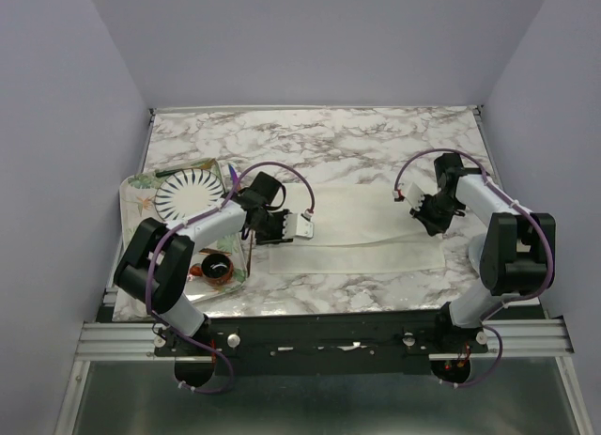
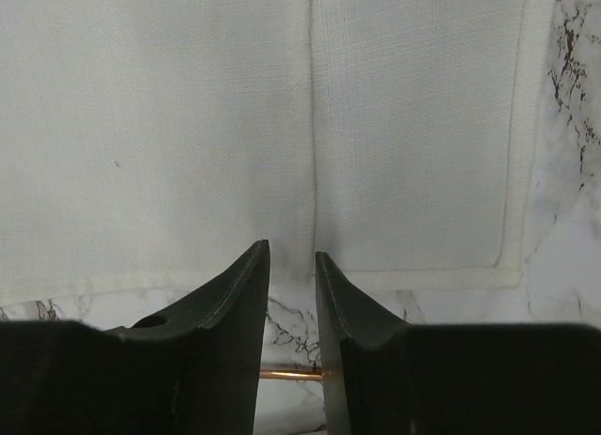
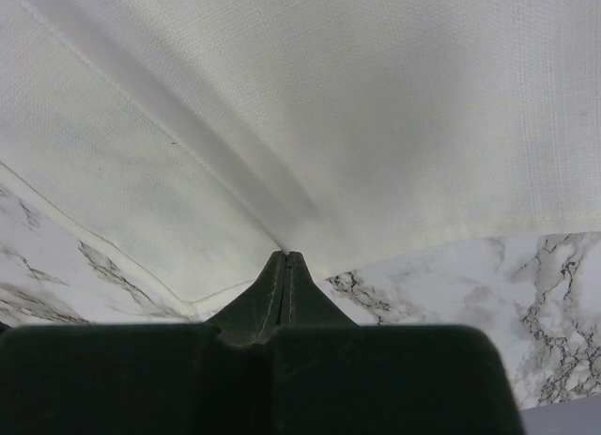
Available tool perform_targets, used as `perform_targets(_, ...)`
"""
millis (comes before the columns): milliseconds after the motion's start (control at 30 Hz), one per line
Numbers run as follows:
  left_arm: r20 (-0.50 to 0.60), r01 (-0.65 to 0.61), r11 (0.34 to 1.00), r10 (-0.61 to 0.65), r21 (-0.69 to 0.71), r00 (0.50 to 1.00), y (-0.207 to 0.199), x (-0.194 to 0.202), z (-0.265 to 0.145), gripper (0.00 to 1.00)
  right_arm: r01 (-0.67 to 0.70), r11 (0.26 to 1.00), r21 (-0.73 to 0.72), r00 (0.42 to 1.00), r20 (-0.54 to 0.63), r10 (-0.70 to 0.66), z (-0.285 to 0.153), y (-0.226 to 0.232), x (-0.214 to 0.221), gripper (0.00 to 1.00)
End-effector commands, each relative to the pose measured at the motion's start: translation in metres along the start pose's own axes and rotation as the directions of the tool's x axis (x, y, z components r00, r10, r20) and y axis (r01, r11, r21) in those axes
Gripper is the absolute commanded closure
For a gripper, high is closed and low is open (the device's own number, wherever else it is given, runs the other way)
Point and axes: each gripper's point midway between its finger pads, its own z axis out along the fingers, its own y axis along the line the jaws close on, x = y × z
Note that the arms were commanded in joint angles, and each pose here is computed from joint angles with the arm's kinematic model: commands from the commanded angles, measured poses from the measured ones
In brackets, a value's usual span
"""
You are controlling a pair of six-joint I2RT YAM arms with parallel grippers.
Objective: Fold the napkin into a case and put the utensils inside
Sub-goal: Fold and flatten the napkin at the center of the board.
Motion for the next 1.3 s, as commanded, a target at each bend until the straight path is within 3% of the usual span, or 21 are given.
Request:
perform_targets(0,-0.009,-0.005,1.0,0.005,-0.016,1.0,0.011,-0.002,0.001,0.64,-0.004,1.0,-0.017,1.0,0.006,0.004,-0.001,0.0,-0.004,0.99)
perform_targets(200,-0.011,-0.007,1.0,0.007,-0.007,1.0,0.011,-0.001,0.002,0.69,-0.004,1.0,-0.012,1.0,0.007,0.005,-0.002,-0.001,-0.005,0.99)
perform_targets(600,-0.035,-0.027,0.999,0.028,0.027,0.999,0.003,0.008,0.004,0.55,-0.015,1.0,-0.02,1.0,0.006,0.015,0.0,-0.001,-0.005,0.99)
perform_targets(900,-0.034,0.002,1.0,-0.002,0.01,0.999,0.012,0.008,0.004,0.69,-0.015,1.0,-0.022,1.0,0.005,0.016,0.0,-0.002,-0.006,0.99)
perform_targets(1133,-0.02,0.008,1.0,-0.008,-0.003,1.0,0.019,0.004,0.0,0.74,-0.014,1.0,-0.022,1.0,0.007,0.014,0.0,-0.003,-0.006,0.99)
perform_targets(1267,-0.024,0.012,1.0,-0.011,0.003,1.0,0.019,0.005,0.001,0.84,-0.019,1.0,-0.024,1.0,0.006,0.019,0.0,-0.003,-0.006,0.99)
